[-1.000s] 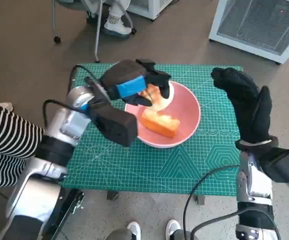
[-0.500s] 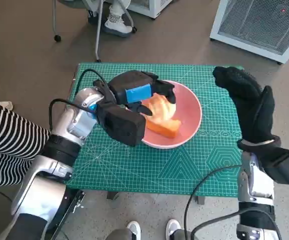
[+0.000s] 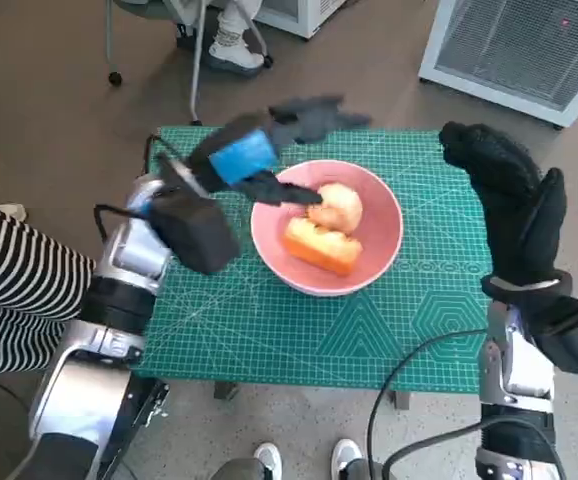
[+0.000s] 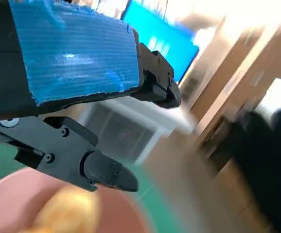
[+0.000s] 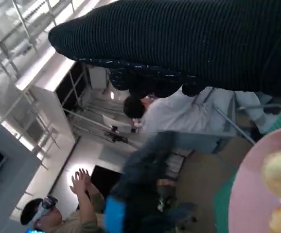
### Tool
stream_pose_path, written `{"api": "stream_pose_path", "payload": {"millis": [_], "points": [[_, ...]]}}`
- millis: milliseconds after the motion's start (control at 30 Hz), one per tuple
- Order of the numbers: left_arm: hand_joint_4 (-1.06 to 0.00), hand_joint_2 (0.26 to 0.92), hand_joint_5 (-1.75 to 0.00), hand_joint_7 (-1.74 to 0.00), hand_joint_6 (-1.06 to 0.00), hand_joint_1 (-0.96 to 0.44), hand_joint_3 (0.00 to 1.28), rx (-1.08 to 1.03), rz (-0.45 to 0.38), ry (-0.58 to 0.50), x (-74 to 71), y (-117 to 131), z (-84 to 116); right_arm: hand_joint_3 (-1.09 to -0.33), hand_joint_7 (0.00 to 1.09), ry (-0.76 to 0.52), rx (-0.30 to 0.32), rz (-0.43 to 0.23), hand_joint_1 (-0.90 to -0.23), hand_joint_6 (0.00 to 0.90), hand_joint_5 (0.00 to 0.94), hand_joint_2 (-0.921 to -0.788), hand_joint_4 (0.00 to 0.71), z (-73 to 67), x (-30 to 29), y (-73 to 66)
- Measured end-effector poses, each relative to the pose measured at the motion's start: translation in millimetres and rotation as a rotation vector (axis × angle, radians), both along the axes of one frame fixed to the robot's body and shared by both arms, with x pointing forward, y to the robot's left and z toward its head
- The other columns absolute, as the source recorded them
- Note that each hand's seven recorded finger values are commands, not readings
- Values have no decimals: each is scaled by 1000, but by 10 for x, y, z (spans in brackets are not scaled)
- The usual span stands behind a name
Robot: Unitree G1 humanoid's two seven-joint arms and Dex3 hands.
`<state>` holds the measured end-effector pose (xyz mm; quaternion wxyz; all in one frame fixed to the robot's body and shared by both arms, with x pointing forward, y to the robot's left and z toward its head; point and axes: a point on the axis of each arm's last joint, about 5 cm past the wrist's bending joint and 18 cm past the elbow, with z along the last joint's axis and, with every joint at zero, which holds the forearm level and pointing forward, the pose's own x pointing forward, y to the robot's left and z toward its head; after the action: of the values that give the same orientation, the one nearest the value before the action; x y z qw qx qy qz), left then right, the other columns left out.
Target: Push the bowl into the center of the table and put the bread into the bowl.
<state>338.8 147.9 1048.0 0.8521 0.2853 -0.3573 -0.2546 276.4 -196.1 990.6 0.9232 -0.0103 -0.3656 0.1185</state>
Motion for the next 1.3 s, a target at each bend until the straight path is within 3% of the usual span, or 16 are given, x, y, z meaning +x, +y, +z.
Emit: {"api": "stream_pose_path", "payload": {"millis": [167, 300, 400, 767, 1300], "points": [[-193, 921, -15, -88, -254, -683, 461, -230, -36, 16, -58, 50, -49, -751, 576, -17, -11, -14, -752, 6, 0, -921, 179, 58, -2, 16], [-191, 921, -15, -485, -59, -685, 523, -389, -85, 28, -148, 23, -97, -759, 578, -37, -17, -23, -757, 2, 1, -921, 179, 128, 5, 38], [-190, 921, -15, -587, -19, -677, 536, -483, -130, 44, -218, -17, -134, -761, 580, -58, -15, -25, -758, 1, 1, -921, 180, 195, 21, 59], [-176, 921, -11, -585, 1, -669, 537, -603, -245, 105, -344, -23, -281, -764, 586, -100, -35, -36, -775, 2, 2, -921, 183, 322, 59, 127], [-159, 921, -5, -541, 1, -670, 498, -549, -198, 124, -397, 76, -361, -773, 585, -112, -83, -41, -744, 1, 0, -921, 179, 395, 90, 218]]}}
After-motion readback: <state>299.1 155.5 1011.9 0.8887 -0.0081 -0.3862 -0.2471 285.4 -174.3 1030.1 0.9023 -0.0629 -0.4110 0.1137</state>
